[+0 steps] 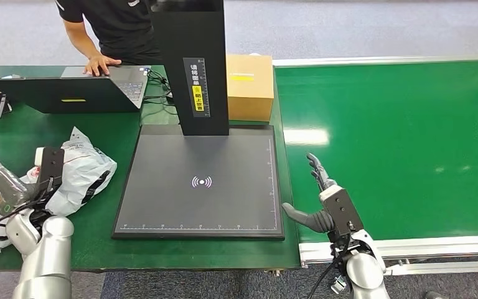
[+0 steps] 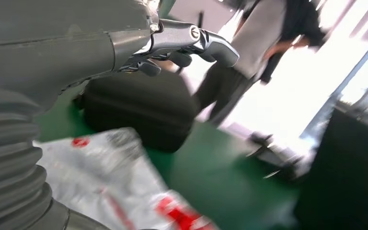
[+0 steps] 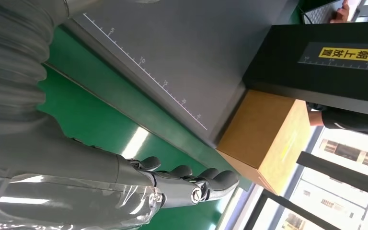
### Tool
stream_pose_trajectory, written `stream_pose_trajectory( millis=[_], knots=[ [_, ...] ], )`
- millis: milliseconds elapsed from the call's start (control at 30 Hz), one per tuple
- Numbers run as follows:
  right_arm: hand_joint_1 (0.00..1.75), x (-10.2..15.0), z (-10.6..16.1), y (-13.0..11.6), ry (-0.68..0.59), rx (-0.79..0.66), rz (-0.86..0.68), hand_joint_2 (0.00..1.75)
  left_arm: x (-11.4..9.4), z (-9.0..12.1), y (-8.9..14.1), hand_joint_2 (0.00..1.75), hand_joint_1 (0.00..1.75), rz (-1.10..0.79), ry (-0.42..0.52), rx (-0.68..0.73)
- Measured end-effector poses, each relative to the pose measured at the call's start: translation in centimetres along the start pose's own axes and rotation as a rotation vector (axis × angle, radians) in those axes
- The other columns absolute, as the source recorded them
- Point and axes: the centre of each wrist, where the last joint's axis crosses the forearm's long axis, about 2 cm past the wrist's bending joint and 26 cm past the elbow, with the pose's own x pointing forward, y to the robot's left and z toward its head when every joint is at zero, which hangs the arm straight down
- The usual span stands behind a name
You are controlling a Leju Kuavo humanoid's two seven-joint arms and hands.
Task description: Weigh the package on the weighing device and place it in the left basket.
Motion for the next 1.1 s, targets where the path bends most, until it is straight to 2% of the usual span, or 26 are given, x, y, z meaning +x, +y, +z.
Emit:
stream_pose_trajectory(
  millis=[200, 433, 633, 833, 967, 1100],
  knots=[
    [0.0, -0.3, 0.7, 0.1, 0.005, -0.009, 0.0, 1.75, 3.6, 2.1, 2.7, 1.75, 0.0, 0.112, -0.164, 0.138],
    [0.0, -0.5, 1.2, 0.1, 0.008, -0.026, -0.005, 1.75, 6.0, 3.8, 4.7, 1.75, 0.0, 0.25, -0.257, 0.175],
    [0.0, -0.3, 1.1, 0.0, -0.012, -0.025, -0.005, 1.75, 7.8, 5.2, 4.1, 1.75, 0.0, 0.701, -0.401, -0.127],
    [0.0, 0.3, 0.6, -0.2, -0.093, -0.02, -0.009, 1.75, 9.2, 7.5, 2.6, 1.75, 0.0, 1.031, -0.518, -0.433],
    [0.0, 1.1, 0.5, -0.3, -0.206, -0.021, -0.012, 1.75, 9.2, 9.2, 1.4, 1.75, 0.0, 1.171, -0.551, -0.626],
    [0.0, 1.6, 0.7, -0.3, -0.24, -0.017, -0.01, 1.75, 8.9, 10.4, 0.5, 1.75, 0.0, 1.21, -0.543, -0.709]
  ],
)
